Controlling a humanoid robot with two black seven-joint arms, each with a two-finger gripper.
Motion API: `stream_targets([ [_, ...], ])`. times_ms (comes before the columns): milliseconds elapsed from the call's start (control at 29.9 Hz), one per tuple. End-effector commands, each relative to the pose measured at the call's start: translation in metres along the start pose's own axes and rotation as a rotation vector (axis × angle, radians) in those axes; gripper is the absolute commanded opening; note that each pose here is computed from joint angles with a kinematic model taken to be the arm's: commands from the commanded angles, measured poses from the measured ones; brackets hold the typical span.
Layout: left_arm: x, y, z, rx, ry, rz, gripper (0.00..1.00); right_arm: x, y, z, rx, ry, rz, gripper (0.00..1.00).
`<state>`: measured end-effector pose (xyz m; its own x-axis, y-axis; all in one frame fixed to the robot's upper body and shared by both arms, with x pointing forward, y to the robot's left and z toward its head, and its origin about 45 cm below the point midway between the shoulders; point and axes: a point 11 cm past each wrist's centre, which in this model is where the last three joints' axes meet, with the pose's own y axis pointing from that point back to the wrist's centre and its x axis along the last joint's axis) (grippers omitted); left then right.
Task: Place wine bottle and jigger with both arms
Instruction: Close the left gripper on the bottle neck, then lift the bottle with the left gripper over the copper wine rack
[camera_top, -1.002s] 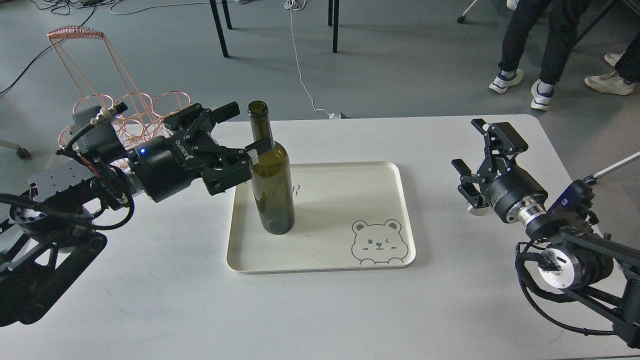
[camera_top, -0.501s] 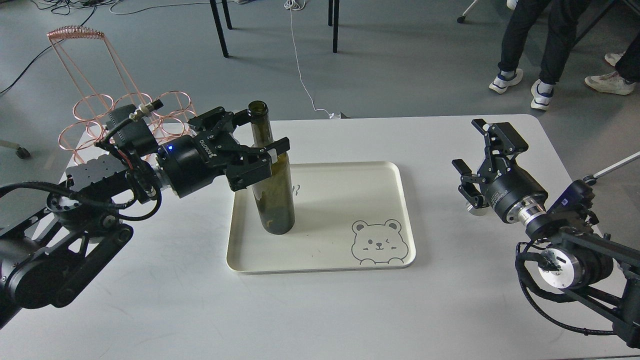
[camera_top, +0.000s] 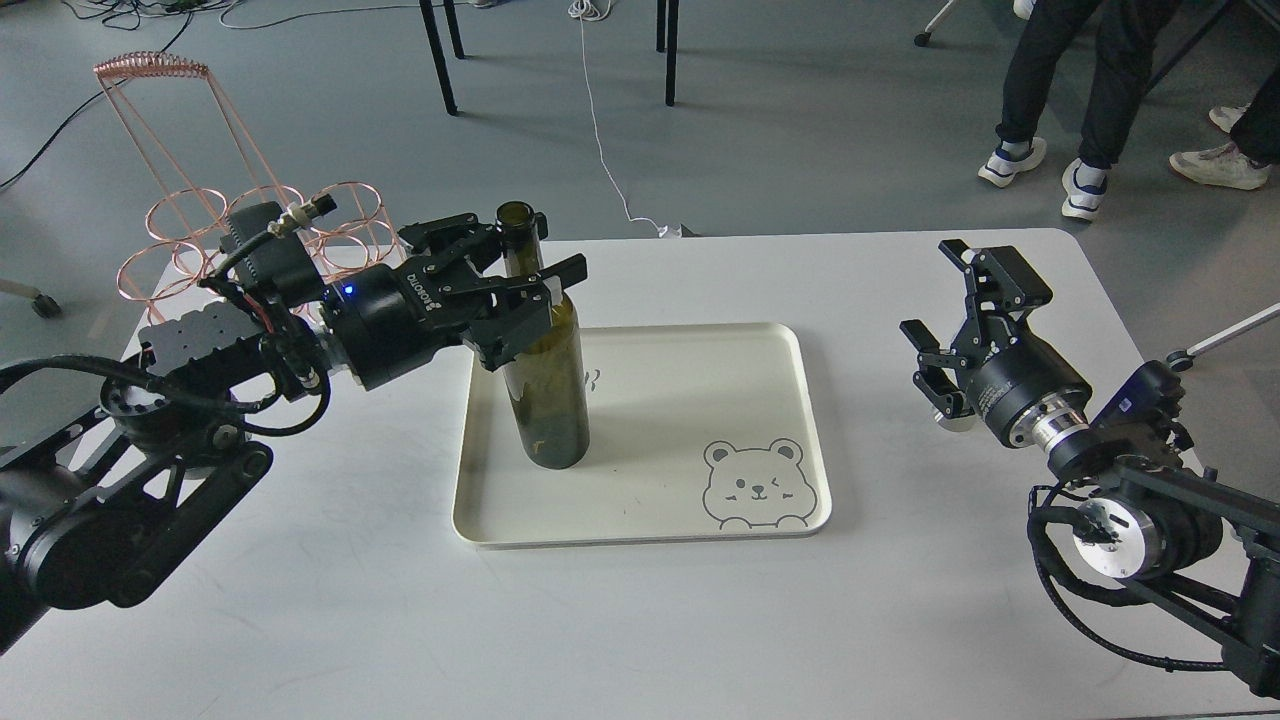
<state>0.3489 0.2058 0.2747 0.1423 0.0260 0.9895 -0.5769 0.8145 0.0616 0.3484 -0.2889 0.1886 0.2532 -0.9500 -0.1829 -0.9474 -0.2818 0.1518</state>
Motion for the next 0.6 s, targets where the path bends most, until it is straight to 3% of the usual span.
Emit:
stream_targets([
  [0, 0.000, 0.000, 0.000, -0.001, -0.001, 0.000, 0.39, -0.001, 0.000, 0.001, -0.001, -0.002, -0.001, 0.99],
  [234, 0.004, -0.002, 0.001, -0.006, -0.009, 0.008, 0.13, -0.001, 0.000, 0.001, -0.001, -0.002, -0.001, 0.99],
  [434, 0.031, -0.004, -0.003, -0.015, -0.072, 0.038, 0.10, -0.001, 0.000, 0.001, -0.001, -0.003, -0.002, 0.99],
  [568, 0.088, 0.005, -0.024, 0.017, -0.204, 0.048, 0.11, -0.001, 0.000, 0.001, -0.001, -0.003, -0.001, 0.99],
])
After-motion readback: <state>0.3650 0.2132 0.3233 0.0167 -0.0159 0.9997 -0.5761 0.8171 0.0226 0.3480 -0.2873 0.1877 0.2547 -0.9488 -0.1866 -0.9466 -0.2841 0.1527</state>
